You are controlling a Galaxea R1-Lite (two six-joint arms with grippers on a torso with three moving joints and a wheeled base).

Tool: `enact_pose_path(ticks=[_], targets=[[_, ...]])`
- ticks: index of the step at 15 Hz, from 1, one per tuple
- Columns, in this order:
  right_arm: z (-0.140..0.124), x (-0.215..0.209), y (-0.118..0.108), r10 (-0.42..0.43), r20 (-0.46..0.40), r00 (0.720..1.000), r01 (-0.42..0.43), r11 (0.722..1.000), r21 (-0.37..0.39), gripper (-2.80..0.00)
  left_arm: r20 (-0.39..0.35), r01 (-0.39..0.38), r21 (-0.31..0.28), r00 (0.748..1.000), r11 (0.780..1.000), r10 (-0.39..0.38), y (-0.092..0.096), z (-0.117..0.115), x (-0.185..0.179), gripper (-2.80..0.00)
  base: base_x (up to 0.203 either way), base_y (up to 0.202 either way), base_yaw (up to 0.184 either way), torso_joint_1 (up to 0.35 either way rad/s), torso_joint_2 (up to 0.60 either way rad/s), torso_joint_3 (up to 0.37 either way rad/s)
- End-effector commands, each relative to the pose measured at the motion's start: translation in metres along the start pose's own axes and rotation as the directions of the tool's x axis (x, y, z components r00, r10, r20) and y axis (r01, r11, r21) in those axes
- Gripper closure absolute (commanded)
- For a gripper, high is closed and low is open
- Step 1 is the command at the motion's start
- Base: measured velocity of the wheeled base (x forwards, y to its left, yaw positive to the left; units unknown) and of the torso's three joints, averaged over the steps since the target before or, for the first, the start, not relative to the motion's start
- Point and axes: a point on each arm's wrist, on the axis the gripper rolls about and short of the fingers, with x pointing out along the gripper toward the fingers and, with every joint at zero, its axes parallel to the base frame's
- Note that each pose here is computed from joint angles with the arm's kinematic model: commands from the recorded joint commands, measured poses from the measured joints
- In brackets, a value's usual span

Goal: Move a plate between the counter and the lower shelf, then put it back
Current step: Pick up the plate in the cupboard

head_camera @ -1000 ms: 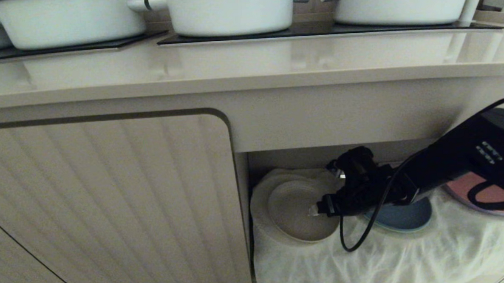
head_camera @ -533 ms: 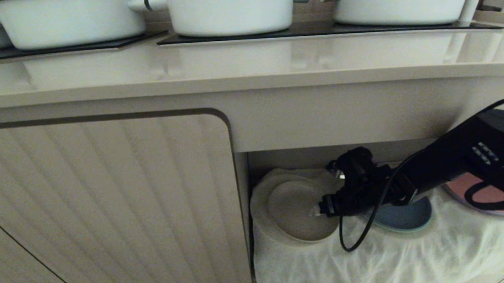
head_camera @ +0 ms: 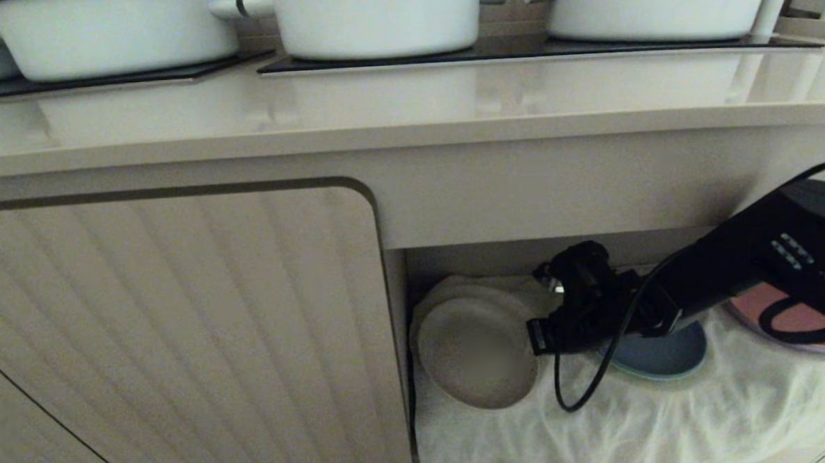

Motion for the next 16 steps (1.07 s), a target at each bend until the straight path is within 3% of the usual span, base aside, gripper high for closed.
enact_pose_path(ticks=[1,16], targets=[[-0.001,0.001,0.000,-0.001,-0.006,1.000,0.001,1.000,0.001,0.00,0.001,0.000,-0.002,1.000,1.000,0.000,0.000,0.000,0.000,0.00,0.000,0.000,0.000,0.000,0.00,0.000],[-0.013,-0.031,-0.014,-0.033,-0.006,0.999,0.033,0.999,0.031,0.00,0.000,-0.001,-0.001,1.000,1.000,0.001,0.000,0.000,0.000,0.00,0.000,0.000,0.000,0.000,0.00,0.000]])
